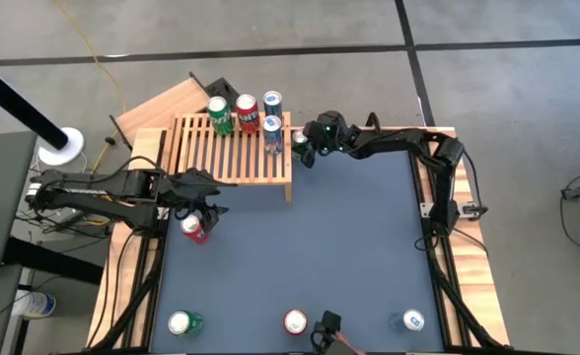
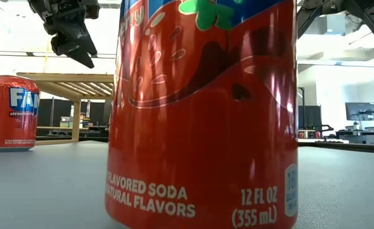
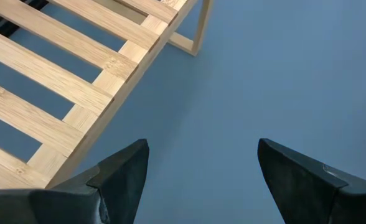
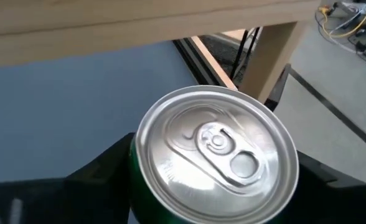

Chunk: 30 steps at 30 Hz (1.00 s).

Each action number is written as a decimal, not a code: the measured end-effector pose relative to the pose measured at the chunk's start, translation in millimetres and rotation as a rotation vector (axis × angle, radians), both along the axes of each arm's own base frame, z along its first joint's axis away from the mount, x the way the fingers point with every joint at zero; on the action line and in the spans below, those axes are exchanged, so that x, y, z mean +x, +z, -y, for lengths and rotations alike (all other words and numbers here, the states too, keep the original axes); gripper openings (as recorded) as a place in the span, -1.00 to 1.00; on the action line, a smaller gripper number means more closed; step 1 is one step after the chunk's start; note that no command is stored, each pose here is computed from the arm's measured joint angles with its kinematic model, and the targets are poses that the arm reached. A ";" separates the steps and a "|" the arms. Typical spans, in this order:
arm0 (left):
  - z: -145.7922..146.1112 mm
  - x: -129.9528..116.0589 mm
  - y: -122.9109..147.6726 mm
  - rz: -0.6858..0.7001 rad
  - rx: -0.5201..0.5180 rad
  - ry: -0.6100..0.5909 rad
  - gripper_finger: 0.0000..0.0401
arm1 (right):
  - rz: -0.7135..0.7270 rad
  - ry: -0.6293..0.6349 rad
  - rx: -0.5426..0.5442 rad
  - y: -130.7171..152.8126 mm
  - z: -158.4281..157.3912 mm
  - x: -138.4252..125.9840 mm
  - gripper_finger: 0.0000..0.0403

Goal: Place canned beverage on shelf
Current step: Move the top green soda can to the center of the table

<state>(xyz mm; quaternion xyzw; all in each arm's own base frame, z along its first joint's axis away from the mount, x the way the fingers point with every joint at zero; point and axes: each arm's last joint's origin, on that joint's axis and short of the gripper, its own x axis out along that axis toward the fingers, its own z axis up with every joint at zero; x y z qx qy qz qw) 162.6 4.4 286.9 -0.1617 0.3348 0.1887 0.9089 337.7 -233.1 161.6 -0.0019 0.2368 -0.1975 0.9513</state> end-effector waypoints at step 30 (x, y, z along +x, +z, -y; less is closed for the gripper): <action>7.0 0.1 0.3 -0.007 0.040 -0.061 0.44 | -0.225 0.423 0.098 87.4 -220.4 -19.4 0.35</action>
